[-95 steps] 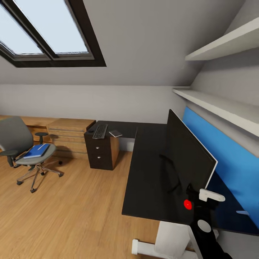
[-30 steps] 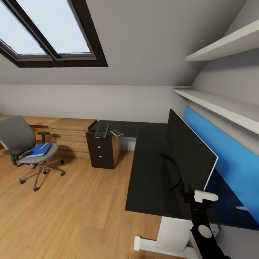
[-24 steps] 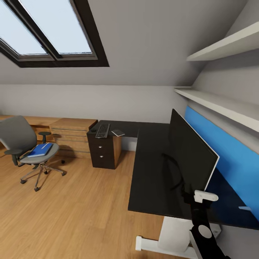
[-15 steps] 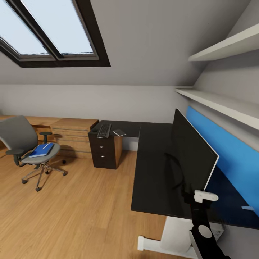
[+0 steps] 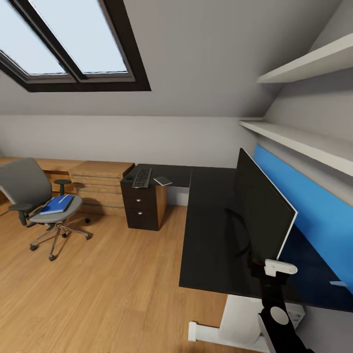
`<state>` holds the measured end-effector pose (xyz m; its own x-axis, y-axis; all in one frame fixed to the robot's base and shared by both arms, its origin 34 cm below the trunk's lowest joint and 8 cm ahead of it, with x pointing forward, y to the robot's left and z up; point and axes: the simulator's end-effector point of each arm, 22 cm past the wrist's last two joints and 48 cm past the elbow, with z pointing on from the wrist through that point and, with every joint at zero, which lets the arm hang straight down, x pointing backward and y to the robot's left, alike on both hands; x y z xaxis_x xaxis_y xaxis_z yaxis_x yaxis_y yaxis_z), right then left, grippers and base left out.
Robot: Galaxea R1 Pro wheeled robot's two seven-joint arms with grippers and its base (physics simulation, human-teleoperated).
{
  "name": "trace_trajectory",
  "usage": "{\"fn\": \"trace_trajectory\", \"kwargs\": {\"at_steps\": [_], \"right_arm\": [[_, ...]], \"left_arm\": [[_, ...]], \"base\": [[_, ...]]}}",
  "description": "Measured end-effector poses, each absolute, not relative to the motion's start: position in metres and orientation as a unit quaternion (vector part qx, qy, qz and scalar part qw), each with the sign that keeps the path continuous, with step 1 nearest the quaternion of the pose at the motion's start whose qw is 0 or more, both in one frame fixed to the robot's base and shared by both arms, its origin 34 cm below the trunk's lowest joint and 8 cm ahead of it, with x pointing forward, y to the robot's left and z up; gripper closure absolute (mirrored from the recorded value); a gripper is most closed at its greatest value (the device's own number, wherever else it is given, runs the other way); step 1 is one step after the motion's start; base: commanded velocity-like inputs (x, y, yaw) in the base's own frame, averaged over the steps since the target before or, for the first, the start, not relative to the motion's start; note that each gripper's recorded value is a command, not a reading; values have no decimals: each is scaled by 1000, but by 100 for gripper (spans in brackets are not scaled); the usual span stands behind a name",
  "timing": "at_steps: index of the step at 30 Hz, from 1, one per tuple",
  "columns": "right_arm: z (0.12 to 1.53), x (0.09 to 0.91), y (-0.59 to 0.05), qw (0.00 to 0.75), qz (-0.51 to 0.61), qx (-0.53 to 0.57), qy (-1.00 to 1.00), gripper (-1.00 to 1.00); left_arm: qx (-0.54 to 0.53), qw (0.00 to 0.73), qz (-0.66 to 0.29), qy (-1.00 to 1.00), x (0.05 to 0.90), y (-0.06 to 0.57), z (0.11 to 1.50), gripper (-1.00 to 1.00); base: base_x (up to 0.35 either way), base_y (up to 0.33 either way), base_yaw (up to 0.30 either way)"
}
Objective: In the bedroom, organize the workspace by keeping the computer under the desk, ensuring the monitor is on the desk, placing the keyboard on the desk next to the monitor, placing the mouse on the desk next to the keyboard, moving the folder from the swivel chair onto the desk next to the mouse, stacking the notebook on top of the folder with the pen on top of the notebook, and positioning the swivel chair next to the desk.
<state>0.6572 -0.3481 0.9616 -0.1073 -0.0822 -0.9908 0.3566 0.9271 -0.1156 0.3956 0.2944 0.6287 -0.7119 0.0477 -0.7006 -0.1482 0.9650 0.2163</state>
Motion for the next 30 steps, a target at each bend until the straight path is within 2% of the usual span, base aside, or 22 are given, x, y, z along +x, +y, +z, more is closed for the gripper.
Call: {"fn": "trace_trajectory", "kwargs": {"at_steps": [6,18,30], "right_arm": [[961,657,-348,661,-166,94,726,-100],[959,657,-348,660,-166,94,727,-100],[958,657,-348,659,-166,94,728,-100]], "left_arm": [[-27,379,129,916,396,294,629,-100],[-27,379,129,916,396,294,629,-100],[-27,378,129,916,396,294,628,-100]], "base": [[-54,-167,0],[-11,-14,0],[-275,0,0]]}}
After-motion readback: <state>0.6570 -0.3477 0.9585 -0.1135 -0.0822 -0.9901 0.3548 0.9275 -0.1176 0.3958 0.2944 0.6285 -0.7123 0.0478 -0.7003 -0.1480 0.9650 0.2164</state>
